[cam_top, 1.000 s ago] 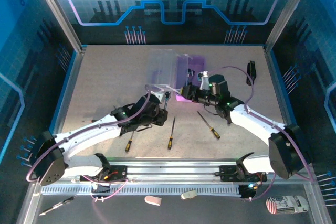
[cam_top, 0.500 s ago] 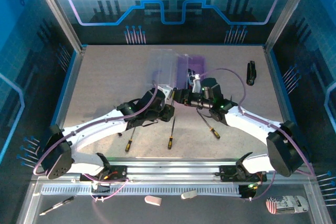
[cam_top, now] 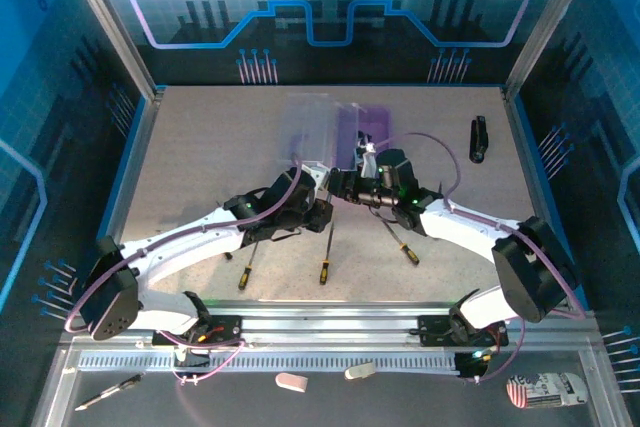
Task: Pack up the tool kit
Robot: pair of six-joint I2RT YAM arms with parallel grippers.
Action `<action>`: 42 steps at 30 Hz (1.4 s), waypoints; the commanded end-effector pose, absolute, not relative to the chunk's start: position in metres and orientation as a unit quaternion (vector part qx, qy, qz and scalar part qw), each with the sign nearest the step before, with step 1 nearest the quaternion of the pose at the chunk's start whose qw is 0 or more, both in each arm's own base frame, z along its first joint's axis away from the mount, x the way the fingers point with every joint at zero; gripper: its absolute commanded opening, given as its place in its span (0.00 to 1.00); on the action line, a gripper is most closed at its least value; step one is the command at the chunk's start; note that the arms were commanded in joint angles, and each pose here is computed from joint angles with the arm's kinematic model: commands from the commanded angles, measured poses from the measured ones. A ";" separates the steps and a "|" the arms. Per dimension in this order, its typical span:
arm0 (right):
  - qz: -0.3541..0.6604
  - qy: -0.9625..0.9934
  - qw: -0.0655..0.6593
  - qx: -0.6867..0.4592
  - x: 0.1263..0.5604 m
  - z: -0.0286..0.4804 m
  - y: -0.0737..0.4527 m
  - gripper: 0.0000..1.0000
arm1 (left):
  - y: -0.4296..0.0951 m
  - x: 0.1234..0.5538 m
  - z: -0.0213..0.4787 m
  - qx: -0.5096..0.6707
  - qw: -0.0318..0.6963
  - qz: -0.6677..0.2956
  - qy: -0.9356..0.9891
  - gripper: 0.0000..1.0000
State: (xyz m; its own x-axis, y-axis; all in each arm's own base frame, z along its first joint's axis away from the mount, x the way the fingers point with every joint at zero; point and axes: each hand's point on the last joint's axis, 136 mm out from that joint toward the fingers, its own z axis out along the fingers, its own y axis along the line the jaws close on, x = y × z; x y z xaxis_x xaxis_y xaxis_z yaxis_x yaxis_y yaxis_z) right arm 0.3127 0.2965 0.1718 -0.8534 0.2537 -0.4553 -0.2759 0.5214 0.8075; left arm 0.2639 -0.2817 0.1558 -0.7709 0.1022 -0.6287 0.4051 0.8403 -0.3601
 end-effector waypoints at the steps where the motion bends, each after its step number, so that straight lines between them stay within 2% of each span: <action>1: 0.508 0.815 0.278 -0.012 0.315 0.186 0.306 0.25 | -0.300 0.272 0.187 0.154 0.342 -0.285 0.882 0.01; 5: 0.503 0.818 0.281 -0.009 0.316 0.187 0.304 0.15 | -0.300 0.271 0.188 0.152 0.342 -0.287 0.881 0.03; 10: 0.486 0.824 0.291 -0.005 0.317 0.188 0.298 0.09 | -0.293 0.272 0.188 0.149 0.349 -0.274 0.884 0.26; 18: 0.443 0.840 0.313 0.000 0.321 0.180 0.278 0.09 | -0.283 0.268 0.191 0.141 0.358 -0.266 0.884 0.66; 25: 0.419 0.845 0.333 0.013 0.329 0.183 0.255 0.08 | -0.253 0.272 0.189 0.114 0.394 -0.216 0.886 0.91; 33: 0.348 0.864 0.363 0.005 0.347 0.189 0.220 0.08 | -0.182 0.287 0.185 -0.018 0.452 -0.100 0.886 0.99; 38: 0.265 0.877 0.400 -0.002 0.382 0.204 0.189 0.08 | -0.137 0.287 0.167 -0.106 0.423 -0.061 0.898 0.99; 42: 0.215 0.884 0.416 -0.003 0.404 0.205 0.178 0.08 | -0.124 0.285 0.162 -0.130 0.409 -0.057 0.902 0.99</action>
